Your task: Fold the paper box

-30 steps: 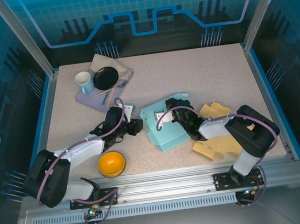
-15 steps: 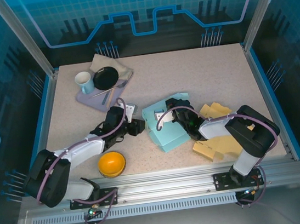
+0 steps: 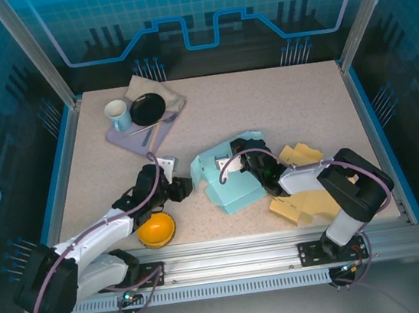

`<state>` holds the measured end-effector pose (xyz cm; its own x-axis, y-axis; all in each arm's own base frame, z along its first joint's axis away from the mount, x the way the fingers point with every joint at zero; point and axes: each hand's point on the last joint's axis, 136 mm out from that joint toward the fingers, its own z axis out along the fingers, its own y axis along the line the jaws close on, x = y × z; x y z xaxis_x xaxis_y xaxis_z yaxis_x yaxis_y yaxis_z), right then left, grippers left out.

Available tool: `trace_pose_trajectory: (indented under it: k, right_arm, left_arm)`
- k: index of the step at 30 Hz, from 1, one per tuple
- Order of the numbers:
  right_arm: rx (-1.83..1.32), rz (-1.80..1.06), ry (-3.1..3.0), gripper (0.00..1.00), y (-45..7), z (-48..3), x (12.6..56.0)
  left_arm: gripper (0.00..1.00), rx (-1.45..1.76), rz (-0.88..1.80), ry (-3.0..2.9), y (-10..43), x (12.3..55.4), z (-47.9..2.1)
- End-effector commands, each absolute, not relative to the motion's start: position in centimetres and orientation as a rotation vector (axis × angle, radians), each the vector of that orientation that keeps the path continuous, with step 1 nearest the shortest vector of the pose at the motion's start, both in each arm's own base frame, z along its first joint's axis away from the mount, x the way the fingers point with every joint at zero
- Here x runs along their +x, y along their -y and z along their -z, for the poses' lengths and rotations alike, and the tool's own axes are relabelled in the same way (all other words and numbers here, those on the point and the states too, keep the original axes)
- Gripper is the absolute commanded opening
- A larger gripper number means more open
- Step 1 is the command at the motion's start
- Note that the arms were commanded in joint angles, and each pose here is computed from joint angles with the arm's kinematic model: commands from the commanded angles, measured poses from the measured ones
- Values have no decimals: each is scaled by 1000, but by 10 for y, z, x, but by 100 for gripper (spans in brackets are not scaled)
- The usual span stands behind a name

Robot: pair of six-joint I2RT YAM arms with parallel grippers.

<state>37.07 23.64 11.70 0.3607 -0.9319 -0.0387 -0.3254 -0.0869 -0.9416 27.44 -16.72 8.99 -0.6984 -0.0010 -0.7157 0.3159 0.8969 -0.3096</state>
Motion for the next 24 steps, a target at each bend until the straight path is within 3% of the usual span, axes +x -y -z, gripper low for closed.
trace_pose_trajectory:
  k: [1, 10, 24]
  right_arm:
    - [-1660, 716, -1162, 0, -238, -106, 364]
    - [-1672, 708, -1173, 0, -238, -103, 363]
    - [-1699, 699, -1180, 0, -237, -99, 361]
  left_arm:
    - [55, 205, 536, -2306, 164, 268, -83]
    - [57, 318, 724, -2238, 197, 271, -102]
    - [54, 224, 597, -2268, 175, 272, -110]
